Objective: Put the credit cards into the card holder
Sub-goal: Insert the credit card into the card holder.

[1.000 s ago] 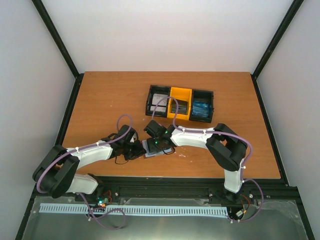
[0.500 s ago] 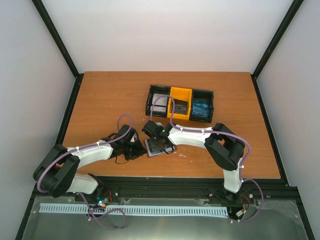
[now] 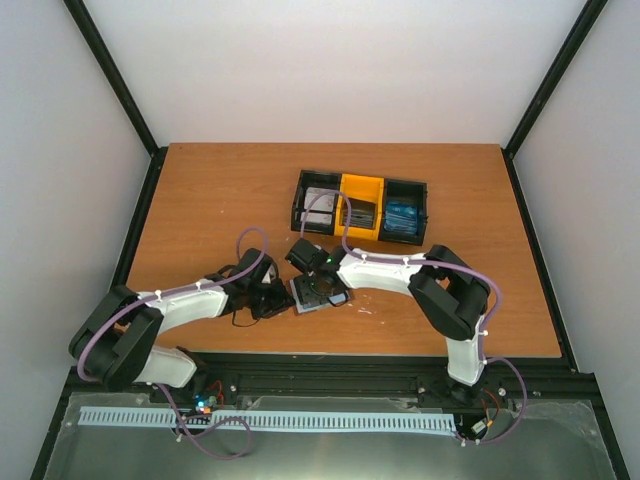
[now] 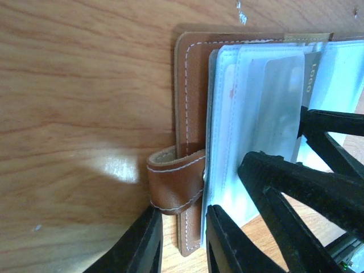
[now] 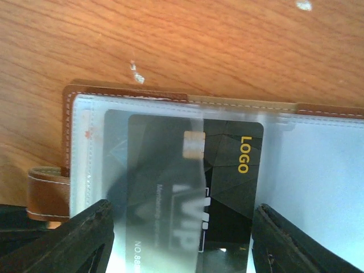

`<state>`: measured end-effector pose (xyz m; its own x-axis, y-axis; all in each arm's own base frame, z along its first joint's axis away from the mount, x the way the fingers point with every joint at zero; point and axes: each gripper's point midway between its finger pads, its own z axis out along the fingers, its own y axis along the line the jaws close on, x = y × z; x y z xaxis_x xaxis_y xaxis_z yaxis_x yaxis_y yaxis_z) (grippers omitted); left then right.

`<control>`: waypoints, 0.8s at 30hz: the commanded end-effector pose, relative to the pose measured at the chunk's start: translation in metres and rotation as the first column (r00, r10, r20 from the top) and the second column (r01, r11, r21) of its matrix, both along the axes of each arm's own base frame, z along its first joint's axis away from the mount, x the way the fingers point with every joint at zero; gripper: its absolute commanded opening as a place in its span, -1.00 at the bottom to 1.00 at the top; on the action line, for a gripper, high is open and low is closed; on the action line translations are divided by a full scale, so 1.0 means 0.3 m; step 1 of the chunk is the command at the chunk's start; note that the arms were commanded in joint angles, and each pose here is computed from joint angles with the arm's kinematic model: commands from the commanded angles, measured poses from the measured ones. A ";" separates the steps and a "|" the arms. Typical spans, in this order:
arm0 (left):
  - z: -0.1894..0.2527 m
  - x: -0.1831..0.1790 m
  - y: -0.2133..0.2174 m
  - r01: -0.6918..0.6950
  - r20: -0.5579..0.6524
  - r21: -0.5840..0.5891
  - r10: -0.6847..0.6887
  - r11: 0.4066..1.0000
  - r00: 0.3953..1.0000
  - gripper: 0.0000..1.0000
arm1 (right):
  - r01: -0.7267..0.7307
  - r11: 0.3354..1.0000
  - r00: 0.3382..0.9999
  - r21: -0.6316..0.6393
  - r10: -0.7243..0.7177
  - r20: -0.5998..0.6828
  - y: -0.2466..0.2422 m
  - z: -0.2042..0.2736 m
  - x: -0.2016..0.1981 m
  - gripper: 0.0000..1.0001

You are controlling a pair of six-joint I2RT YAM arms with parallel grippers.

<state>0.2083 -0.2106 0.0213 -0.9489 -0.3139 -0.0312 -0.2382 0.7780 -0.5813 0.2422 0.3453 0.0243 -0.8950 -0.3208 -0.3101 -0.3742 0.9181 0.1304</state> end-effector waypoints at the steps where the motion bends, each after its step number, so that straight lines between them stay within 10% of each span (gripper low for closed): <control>1: -0.012 0.008 -0.005 0.015 0.005 0.023 -0.015 1.000 1.000 -0.55 | -0.012 0.999 0.993 0.052 0.018 -0.118 0.003 -0.065 -0.068 0.31; 24: -0.017 0.014 -0.004 0.012 0.011 0.027 -0.012 1.000 1.000 -0.66 | 0.065 0.896 0.973 0.439 0.041 -0.228 0.060 0.063 -0.052 0.30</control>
